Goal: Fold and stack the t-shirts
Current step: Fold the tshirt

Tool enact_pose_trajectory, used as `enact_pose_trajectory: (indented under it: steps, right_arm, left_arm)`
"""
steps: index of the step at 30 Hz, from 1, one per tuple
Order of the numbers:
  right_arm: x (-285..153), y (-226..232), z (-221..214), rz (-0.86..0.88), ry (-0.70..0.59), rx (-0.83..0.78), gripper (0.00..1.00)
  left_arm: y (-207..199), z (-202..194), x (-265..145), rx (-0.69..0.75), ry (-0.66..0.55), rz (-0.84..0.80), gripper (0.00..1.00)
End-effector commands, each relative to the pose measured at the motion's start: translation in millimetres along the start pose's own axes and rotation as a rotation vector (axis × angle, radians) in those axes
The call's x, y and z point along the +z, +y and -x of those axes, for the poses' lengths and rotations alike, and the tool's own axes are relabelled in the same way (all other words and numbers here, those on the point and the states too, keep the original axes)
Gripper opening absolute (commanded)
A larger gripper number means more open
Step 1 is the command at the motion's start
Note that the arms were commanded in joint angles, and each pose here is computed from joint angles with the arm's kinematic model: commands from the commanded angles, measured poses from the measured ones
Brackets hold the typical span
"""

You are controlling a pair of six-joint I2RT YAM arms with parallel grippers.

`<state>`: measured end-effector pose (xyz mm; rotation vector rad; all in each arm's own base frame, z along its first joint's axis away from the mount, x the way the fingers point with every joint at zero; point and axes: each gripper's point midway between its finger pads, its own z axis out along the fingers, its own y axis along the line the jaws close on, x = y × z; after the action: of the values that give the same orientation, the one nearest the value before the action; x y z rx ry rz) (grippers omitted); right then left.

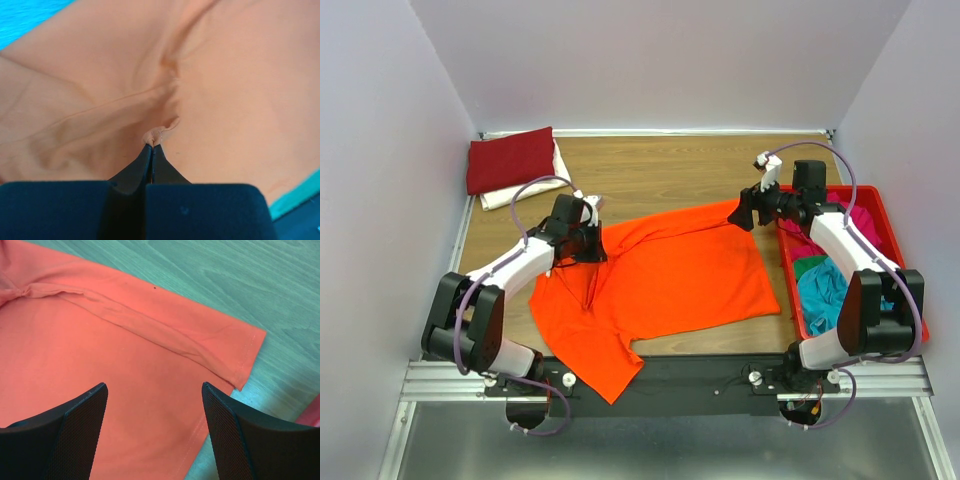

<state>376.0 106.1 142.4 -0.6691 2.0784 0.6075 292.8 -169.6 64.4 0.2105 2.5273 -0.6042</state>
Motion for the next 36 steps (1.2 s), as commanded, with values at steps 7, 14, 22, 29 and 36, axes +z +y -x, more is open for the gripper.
enact_pose_trajectory:
  steps: [7,14,22,29,36]
  right_arm:
    - [-4.1,0.3,-6.0,-0.003,0.009,0.002,0.82]
    - [-3.5,-4.6,-8.6,-0.02,0.019,0.0,0.82]
    - [11.3,-20.4,-25.5,-0.044,0.089,0.037,0.82]
    - [27.8,-38.9,-32.5,-0.059,0.146,0.053,0.82]
    - [31.4,-37.9,-40.0,-0.047,0.163,0.063,0.82]
  left_arm:
    - [-69.3,-51.2,-13.3,0.048,0.167,-0.402,0.25]
    - [-89.0,-35.1,-30.2,0.09,0.112,-0.473,0.47]
    - [46.0,88.6,-82.5,-0.219,-0.462,0.041,0.62]
    - [128.8,83.6,-78.0,-0.462,-0.495,0.141,0.54]
    - [170.5,75.8,-63.6,-0.578,-0.49,0.151,0.51]
